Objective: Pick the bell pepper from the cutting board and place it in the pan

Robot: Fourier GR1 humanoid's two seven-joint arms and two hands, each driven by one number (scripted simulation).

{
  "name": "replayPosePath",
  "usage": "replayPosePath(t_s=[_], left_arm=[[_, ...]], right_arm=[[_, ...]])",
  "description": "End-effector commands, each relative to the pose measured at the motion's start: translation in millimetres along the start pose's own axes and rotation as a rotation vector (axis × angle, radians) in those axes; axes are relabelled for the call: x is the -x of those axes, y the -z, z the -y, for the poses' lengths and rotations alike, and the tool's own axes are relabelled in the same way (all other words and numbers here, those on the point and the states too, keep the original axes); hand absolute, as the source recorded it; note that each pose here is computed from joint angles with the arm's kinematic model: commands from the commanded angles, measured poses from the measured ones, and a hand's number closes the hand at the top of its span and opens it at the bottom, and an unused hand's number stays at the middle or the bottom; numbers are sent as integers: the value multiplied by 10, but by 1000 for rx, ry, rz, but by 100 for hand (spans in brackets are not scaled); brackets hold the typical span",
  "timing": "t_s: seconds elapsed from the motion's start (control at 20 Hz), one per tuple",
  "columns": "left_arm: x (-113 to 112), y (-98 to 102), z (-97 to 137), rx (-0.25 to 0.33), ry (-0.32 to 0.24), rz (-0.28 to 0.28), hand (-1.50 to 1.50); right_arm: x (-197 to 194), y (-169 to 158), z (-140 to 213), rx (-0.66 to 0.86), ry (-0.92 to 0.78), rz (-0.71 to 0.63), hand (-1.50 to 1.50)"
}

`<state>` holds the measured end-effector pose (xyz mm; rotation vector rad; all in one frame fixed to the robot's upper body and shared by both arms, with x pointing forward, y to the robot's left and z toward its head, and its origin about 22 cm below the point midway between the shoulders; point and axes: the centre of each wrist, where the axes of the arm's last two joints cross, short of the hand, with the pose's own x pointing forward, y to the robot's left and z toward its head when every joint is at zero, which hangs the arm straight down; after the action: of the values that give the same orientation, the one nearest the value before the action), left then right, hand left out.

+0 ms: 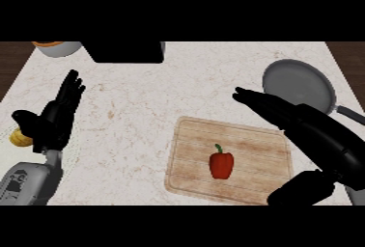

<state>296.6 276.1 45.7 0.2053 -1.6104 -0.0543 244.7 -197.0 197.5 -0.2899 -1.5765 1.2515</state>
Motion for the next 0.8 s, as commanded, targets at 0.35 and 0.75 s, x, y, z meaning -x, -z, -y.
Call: replayPosePath(t_s=[0.35,0.75], left_arm=[[-89,47,165,1,-13,14,0],[152,-172,-67,-16,0,16,0]], right_arm=[[-205,237,-544,-83,-41,-121,-150],[92,455,-552,-81,-70,-250,-150]])
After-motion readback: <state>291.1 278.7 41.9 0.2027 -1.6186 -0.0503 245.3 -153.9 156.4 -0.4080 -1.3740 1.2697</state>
